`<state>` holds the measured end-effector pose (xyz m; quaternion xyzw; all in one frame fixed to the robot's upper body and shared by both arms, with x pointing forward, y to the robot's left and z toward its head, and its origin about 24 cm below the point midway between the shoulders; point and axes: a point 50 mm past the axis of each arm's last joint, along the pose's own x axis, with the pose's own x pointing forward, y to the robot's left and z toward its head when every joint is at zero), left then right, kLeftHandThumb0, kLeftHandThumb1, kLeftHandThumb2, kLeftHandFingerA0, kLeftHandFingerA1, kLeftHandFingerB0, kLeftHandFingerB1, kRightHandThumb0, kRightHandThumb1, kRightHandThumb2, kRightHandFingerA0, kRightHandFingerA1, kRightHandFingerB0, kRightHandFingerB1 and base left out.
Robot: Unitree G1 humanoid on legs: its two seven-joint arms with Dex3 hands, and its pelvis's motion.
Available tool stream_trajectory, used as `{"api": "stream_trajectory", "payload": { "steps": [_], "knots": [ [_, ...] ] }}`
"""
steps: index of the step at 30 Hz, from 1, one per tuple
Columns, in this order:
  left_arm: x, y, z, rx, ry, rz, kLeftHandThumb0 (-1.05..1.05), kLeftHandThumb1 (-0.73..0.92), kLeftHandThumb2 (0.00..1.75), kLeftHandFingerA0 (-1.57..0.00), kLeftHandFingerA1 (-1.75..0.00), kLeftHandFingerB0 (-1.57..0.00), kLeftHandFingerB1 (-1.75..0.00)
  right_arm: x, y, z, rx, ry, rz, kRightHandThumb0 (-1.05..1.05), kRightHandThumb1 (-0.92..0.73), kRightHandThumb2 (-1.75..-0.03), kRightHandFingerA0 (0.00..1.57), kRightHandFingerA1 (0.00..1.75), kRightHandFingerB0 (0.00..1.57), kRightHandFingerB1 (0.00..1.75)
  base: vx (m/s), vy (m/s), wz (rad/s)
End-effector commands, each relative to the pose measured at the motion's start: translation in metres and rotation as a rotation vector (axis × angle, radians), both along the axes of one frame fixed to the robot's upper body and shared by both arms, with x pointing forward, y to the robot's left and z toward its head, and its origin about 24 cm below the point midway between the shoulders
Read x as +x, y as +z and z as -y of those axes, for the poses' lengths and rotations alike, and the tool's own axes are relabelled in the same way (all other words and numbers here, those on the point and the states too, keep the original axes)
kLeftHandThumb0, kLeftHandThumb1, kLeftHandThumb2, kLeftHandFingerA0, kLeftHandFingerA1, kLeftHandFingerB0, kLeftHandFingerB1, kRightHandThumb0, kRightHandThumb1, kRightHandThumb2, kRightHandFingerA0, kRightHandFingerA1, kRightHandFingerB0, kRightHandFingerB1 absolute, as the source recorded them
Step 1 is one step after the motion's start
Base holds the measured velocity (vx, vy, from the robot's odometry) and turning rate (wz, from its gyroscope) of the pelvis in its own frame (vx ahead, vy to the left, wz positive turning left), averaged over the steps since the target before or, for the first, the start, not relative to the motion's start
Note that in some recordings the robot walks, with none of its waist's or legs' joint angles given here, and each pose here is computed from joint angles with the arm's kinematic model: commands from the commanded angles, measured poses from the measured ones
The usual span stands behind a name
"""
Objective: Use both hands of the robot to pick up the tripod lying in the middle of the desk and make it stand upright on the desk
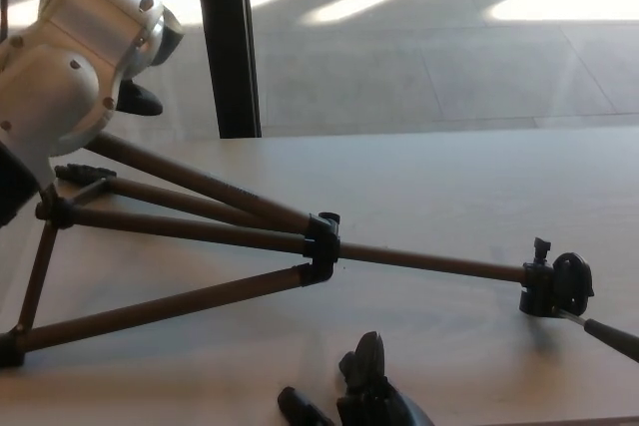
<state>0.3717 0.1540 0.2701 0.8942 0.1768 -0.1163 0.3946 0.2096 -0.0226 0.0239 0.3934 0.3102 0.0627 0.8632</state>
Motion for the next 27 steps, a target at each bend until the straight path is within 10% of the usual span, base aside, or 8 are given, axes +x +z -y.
{"api": "stream_trajectory", "payload": {
  "steps": [1, 4, 11, 15, 17, 20, 21, 27],
  "knots": [
    [-0.013, -0.033, -0.047, 0.036, 0.163, -0.188, -0.81, 0.43, 0.92, -0.01, -0.10, -0.10, -0.15, -0.010, 0.051, -0.109, 0.177, 0.169, -0.178, -0.97, -0.72, -0.89, 0.00, 0.00, 0.00, 0.00, 0.00, 0.000, 0.00],
    [-0.014, -0.039, -0.051, 0.034, 0.173, -0.196, -0.95, 0.46, 0.69, 0.00, -0.20, -0.02, -0.24, -0.009, 0.050, -0.110, 0.166, 0.187, -0.168, -0.95, -0.83, -0.65, 0.00, 0.00, 0.00, 0.00, 0.00, 0.000, 0.00],
    [-0.017, -0.071, -0.055, 0.007, 0.151, -0.231, -0.96, 0.45, 0.70, 0.00, -0.15, -0.03, -0.23, 0.004, 0.056, -0.108, 0.147, 0.188, -0.131, -0.95, -0.74, -0.90, 0.00, 0.00, 0.00, 0.00, 0.00, 0.000, 0.00],
    [-0.020, -0.089, -0.050, 0.049, 0.080, -0.251, -0.79, 0.41, 0.93, 0.00, -0.05, -0.06, -0.05, 0.008, 0.062, -0.105, 0.164, 0.155, -0.107, -0.94, -0.85, -0.66, 0.00, 0.00, 0.00, 0.00, 0.00, 0.000, 0.00],
    [-0.019, -0.102, -0.046, 0.098, 0.043, -0.254, -0.78, 0.40, 0.92, 0.00, -0.01, 0.00, -0.03, 0.014, 0.070, -0.102, 0.174, 0.128, -0.091, -1.05, -0.75, -1.15, 0.00, 0.22, 0.00, 0.20, 0.00, 0.000, 0.00],
    [-0.018, -0.111, -0.047, 0.136, 0.015, -0.232, -0.97, 0.42, 0.70, 0.00, -0.11, 0.00, -0.22, 0.018, 0.074, -0.097, 0.130, 0.144, -0.052, -0.95, -0.75, -0.89, 0.00, 0.00, 0.00, 0.00, 0.00, 0.000, 0.00],
    [-0.016, -0.115, -0.049, 0.155, 0.011, -0.227, -0.96, 0.44, 0.69, 0.00, -0.11, 0.00, -0.22, 0.017, 0.074, -0.097, 0.134, 0.136, -0.057, -1.05, -0.73, -1.15, 0.00, 0.23, 0.00, 0.20, 0.00, 0.000, 0.00],
    [-0.007, -0.131, -0.047, 0.286, -0.067, -0.189, -1.05, 0.60, 1.02, 0.00, -0.08, 0.00, 0.00, 0.016, 0.077, -0.090, 0.126, 0.160, -0.050, -1.02, -0.76, -1.18, 0.00, 0.27, 0.00, 0.23, 0.00, 0.000, 0.00]
  ]
}}
